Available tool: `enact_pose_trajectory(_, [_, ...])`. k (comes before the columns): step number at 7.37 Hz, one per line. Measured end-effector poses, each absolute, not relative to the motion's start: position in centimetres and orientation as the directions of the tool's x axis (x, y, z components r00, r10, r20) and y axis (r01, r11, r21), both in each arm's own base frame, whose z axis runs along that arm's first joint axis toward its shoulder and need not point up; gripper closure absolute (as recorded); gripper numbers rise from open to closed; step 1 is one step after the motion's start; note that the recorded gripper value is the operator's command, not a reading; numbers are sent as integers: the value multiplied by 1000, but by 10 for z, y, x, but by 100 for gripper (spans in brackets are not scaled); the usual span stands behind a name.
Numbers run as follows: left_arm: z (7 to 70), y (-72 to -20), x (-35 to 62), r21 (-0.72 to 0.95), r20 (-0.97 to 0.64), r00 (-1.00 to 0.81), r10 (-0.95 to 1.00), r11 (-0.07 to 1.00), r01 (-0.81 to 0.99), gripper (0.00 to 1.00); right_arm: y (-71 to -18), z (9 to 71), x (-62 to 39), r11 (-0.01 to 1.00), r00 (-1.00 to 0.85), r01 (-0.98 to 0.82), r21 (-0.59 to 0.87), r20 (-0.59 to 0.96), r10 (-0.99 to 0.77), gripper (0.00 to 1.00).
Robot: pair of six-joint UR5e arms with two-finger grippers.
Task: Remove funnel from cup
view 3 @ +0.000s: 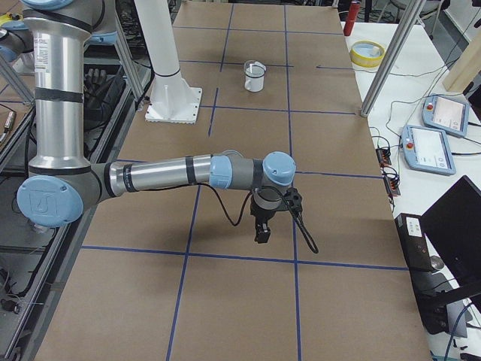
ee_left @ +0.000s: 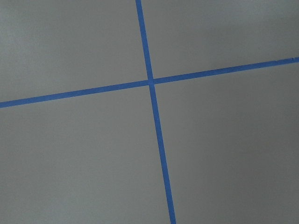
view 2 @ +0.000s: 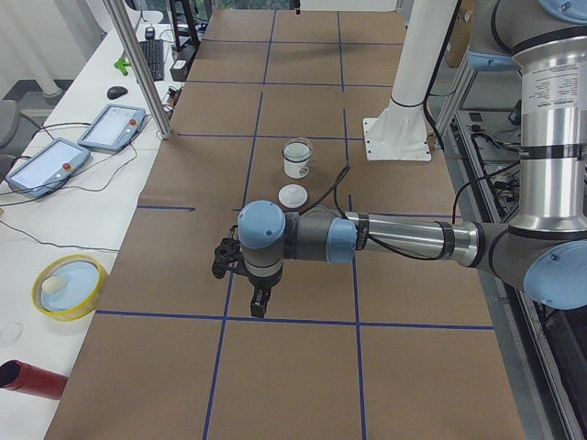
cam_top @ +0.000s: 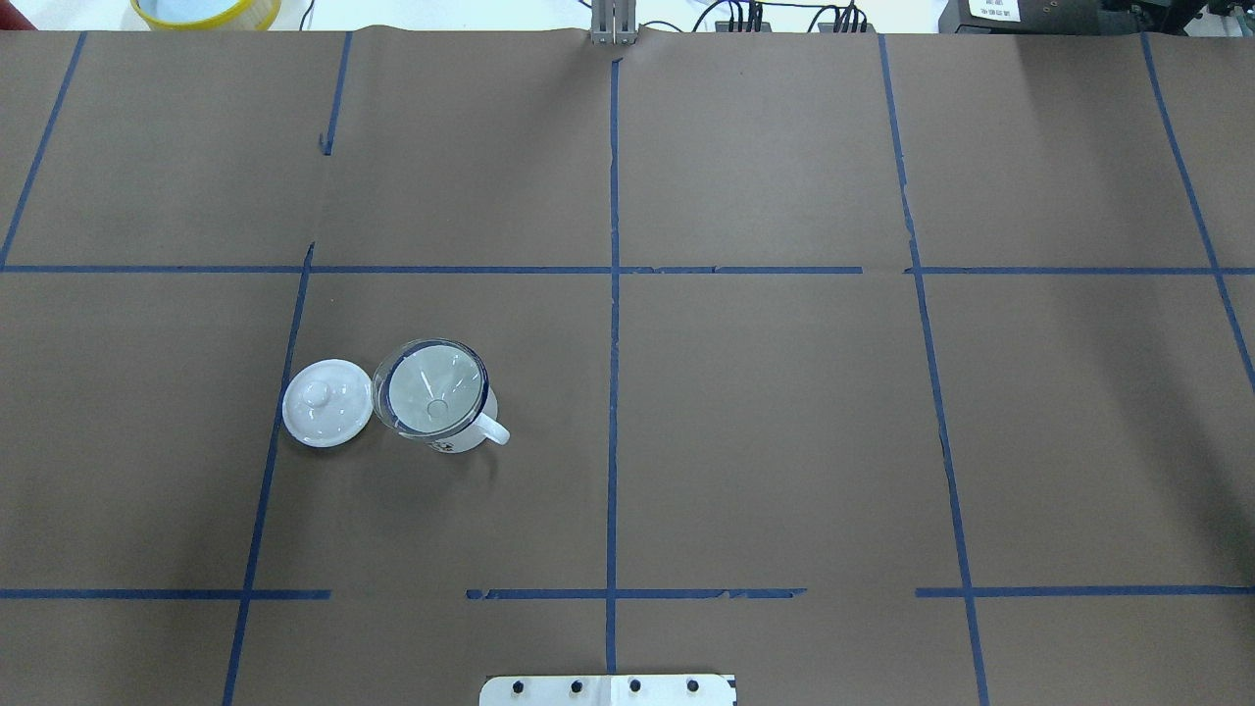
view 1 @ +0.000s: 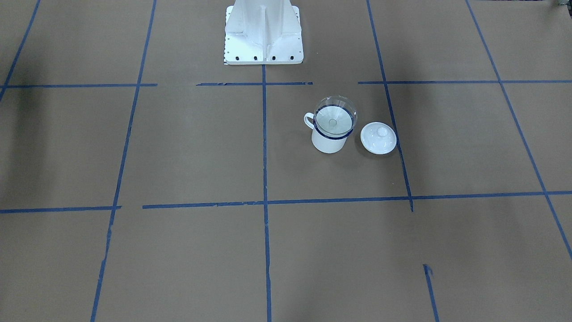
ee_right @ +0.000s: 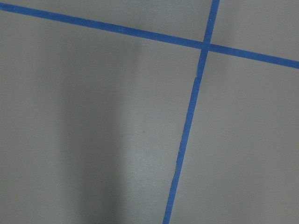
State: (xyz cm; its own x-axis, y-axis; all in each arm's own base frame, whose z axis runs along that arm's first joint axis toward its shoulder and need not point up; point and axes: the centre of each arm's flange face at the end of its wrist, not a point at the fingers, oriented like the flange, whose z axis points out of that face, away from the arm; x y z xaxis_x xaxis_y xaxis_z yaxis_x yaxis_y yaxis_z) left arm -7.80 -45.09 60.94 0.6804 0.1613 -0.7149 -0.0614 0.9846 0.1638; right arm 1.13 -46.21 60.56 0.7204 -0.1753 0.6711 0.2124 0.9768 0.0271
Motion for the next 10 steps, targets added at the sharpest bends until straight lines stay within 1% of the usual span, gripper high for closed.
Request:
enact_pose_trajectory(5, [581,-462,-80,223,-680,704,204,973,-66,0,-462,605,11,977,720,212,28,671,-176,0])
enact_pose_trajectory(8, [500,-512,-85,396,-619,727,296,917,-36,0,-462,605,11,977,720,212,28,671,-176,0])
enact_pose_trajectory(10, [473,-515,-86,485,-595,728,342,875,-15,0,-462,605,11,977,720,212,28,671,-176,0])
